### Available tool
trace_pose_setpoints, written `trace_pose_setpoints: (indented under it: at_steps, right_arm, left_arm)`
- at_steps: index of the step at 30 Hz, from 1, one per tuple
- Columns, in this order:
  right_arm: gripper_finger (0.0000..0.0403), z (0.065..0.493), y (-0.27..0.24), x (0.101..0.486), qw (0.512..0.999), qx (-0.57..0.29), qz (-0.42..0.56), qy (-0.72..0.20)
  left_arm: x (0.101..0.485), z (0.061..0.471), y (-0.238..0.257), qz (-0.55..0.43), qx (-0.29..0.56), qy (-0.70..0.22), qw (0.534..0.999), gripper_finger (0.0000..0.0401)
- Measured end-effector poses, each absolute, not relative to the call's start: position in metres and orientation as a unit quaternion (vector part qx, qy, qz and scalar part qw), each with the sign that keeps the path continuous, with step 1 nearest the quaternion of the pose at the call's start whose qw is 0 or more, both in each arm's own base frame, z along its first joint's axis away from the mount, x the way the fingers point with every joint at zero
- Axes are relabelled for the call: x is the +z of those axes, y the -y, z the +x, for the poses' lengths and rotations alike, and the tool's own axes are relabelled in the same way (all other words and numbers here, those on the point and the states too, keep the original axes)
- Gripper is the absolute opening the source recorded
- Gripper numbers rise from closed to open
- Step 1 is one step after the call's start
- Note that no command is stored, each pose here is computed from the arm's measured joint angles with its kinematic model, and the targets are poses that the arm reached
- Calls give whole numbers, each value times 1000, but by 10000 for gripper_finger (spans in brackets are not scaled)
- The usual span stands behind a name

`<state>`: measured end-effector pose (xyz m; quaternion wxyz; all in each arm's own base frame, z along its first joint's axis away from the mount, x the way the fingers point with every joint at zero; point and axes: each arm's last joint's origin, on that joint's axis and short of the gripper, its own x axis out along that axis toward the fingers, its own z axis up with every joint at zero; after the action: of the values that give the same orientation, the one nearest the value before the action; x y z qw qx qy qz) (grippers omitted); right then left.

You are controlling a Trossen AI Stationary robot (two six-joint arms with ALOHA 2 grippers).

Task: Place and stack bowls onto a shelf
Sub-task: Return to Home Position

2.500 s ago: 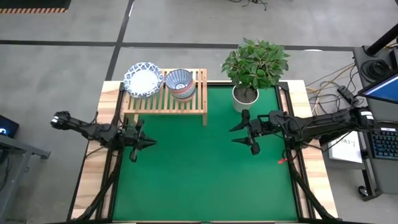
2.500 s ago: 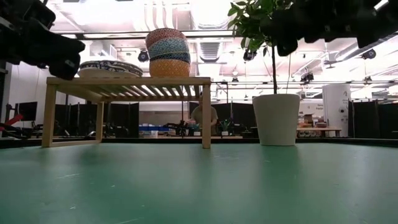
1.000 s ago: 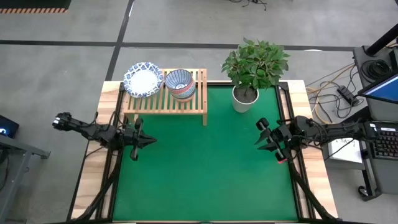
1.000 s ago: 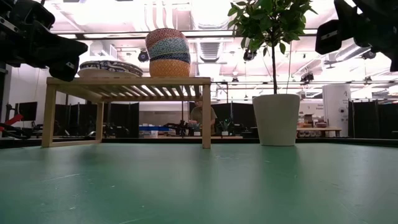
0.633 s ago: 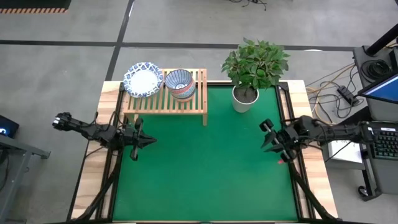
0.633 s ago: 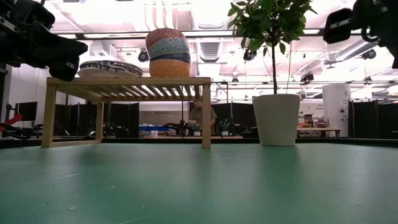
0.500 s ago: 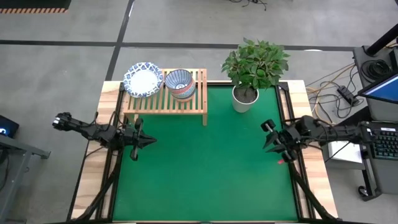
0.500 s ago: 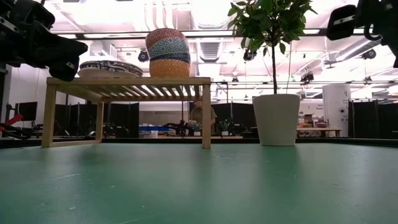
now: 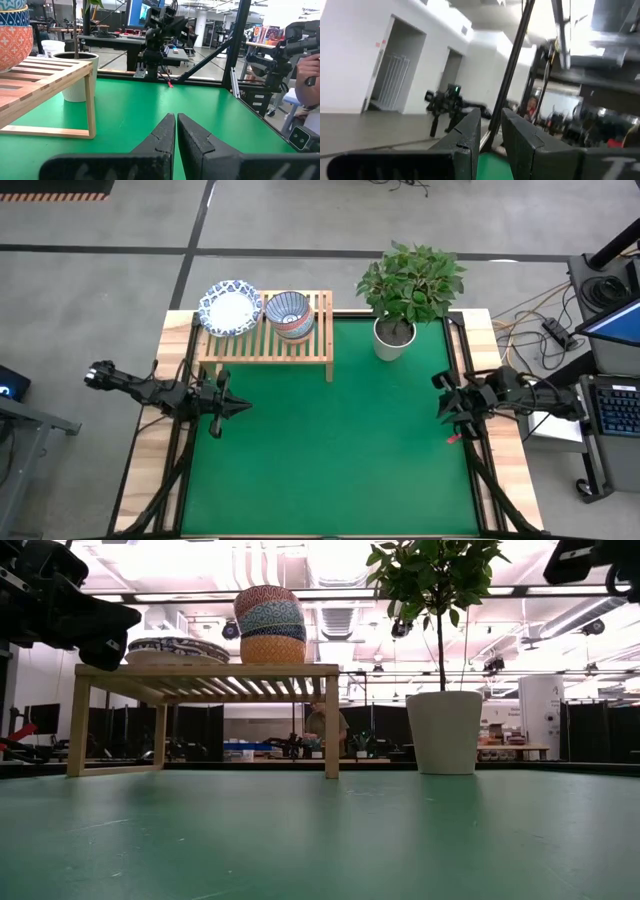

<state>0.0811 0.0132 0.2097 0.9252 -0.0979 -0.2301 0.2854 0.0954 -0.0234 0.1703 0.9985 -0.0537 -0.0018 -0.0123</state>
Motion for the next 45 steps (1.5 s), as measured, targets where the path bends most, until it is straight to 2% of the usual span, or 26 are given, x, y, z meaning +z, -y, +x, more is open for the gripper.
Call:
trace_pose_setpoints:
  at_steps: [9,15,19,24,28,45]
  right_arm:
    - [68,83,-13,205,929,296,-86,205]
    - [68,93,-10,185,963,241,-71,102]
    - [68,95,-10,173,969,242,-25,33]
    - [68,96,-10,171,964,242,104,-13]
    - [68,97,-9,170,960,241,139,-27]
    - [68,97,-9,170,961,241,132,-26]
  left_arm:
    - [170,96,23,-54,-12,2,998,2]
    - [170,96,23,-54,-12,2,998,2]
    - [170,96,24,-53,-12,0,999,2]
    - [169,96,24,-52,-12,-3,999,2]
    - [169,96,24,-52,-12,-4,999,2]
    - [168,98,24,-49,-11,-13,999,2]
